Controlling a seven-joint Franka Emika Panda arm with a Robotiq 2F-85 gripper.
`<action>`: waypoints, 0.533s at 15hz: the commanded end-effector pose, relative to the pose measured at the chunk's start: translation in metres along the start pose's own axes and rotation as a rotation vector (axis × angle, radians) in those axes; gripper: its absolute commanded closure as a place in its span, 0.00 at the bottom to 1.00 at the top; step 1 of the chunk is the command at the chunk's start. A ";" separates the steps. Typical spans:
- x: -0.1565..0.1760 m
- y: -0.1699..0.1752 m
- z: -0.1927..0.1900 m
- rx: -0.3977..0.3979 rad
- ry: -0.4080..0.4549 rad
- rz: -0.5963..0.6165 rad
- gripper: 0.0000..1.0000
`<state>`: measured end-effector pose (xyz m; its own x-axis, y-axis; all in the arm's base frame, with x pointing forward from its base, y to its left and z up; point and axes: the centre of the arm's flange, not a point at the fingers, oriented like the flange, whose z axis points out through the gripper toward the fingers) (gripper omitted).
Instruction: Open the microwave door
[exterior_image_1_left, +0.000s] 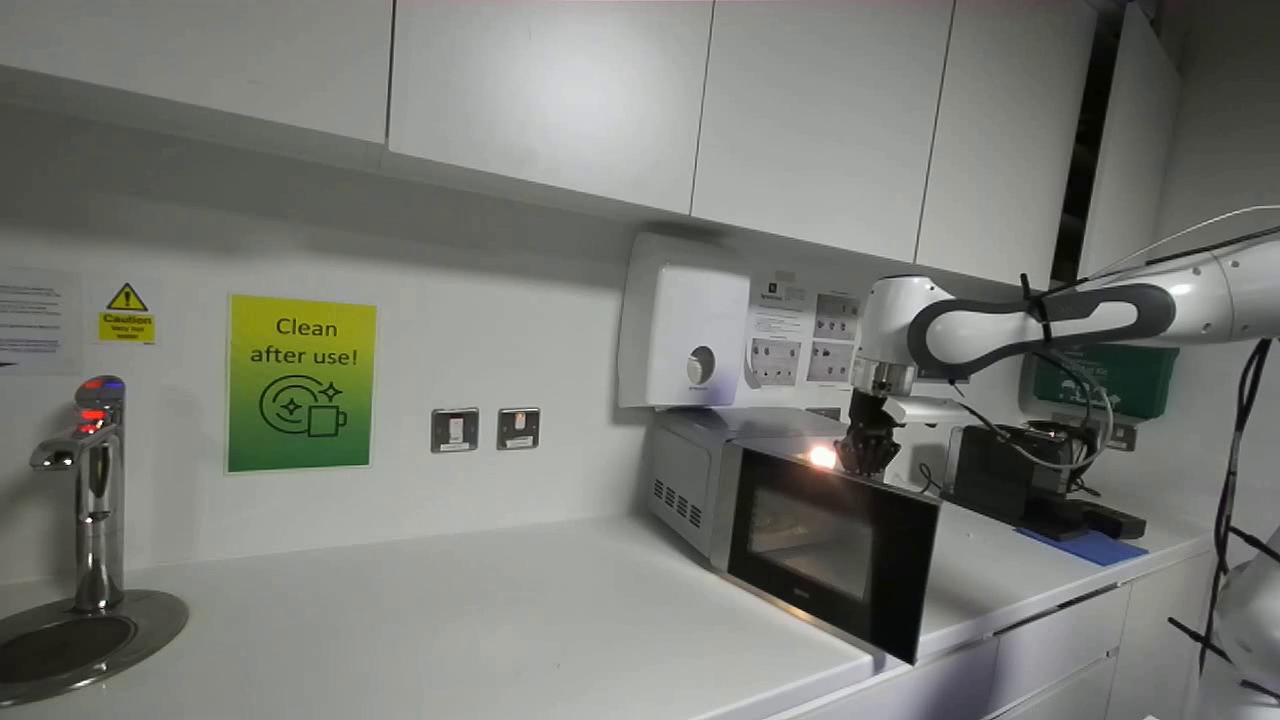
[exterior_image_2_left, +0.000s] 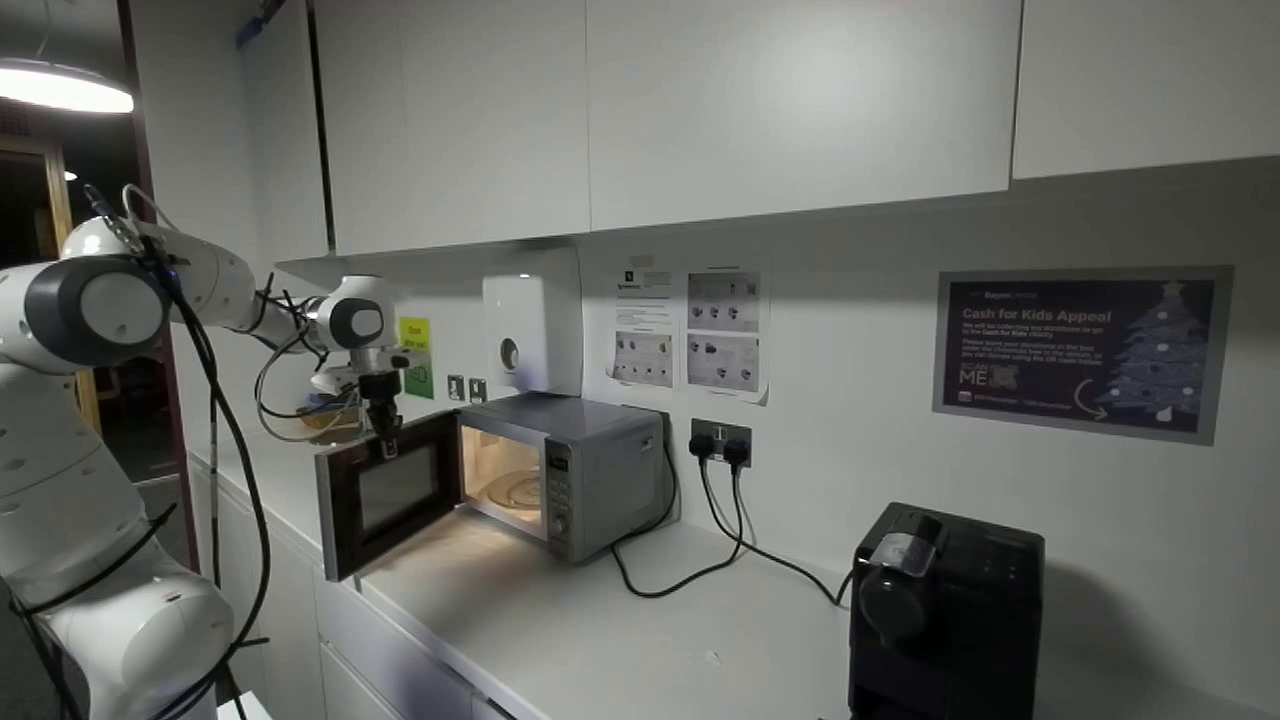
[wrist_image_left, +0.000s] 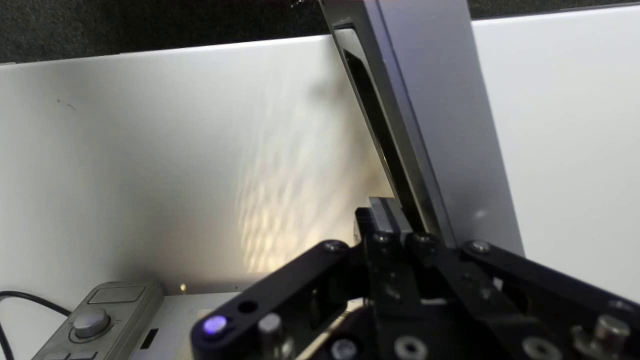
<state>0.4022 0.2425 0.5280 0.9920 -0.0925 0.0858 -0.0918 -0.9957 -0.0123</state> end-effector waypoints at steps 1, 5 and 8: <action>0.000 -0.009 -0.006 -0.001 -0.012 0.008 1.00; 0.000 -0.015 -0.006 -0.002 -0.011 -0.004 1.00; 0.000 -0.020 -0.006 0.000 -0.011 -0.014 1.00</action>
<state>0.4002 0.2521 0.5286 0.9934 -0.0734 0.0878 -0.0728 -0.9973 -0.0108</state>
